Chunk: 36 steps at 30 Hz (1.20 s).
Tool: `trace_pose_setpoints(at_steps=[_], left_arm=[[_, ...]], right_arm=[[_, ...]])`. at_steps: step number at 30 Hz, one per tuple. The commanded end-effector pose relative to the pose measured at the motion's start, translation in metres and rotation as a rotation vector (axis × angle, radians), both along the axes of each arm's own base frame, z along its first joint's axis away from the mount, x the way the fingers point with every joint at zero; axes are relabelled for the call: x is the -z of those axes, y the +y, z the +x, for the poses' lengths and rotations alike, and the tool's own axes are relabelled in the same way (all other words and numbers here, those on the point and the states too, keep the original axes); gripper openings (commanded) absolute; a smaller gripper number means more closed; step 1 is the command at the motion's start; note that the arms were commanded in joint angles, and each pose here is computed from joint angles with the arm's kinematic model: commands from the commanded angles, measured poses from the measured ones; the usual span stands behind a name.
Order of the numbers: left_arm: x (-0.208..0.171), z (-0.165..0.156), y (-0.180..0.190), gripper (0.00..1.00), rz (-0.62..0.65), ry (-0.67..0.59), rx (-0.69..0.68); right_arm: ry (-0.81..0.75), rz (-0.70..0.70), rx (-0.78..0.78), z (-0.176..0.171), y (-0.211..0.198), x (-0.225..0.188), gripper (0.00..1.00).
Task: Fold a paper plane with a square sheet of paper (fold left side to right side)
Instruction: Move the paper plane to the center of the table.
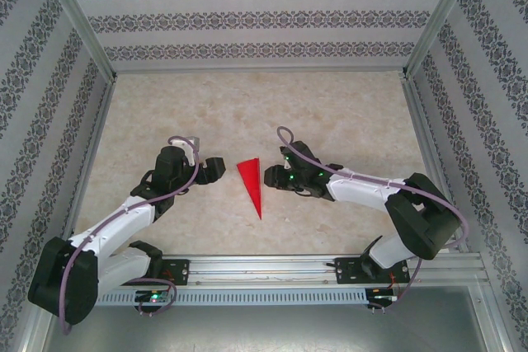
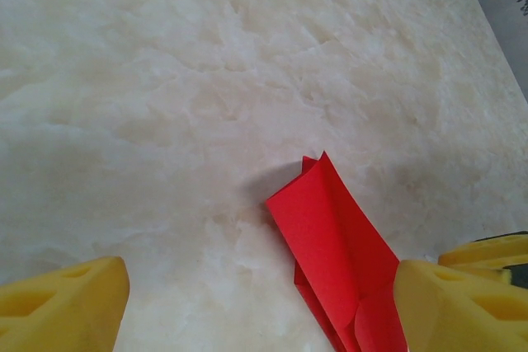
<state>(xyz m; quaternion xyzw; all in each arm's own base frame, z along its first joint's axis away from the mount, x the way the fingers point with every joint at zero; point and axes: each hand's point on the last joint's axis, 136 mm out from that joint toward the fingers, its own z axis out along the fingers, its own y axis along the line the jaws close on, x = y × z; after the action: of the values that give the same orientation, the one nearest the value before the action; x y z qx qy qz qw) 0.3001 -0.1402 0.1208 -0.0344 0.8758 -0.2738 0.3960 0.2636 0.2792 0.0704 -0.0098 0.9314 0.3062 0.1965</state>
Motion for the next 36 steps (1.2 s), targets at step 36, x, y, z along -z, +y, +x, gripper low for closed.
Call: trace_pose_setpoints(at_steps=[36], left_arm=[[0.031,0.012,-0.07,0.66,-0.265,0.282,0.282]], right_arm=[[0.1,-0.321,0.044,0.002,-0.026,0.046,0.21]])
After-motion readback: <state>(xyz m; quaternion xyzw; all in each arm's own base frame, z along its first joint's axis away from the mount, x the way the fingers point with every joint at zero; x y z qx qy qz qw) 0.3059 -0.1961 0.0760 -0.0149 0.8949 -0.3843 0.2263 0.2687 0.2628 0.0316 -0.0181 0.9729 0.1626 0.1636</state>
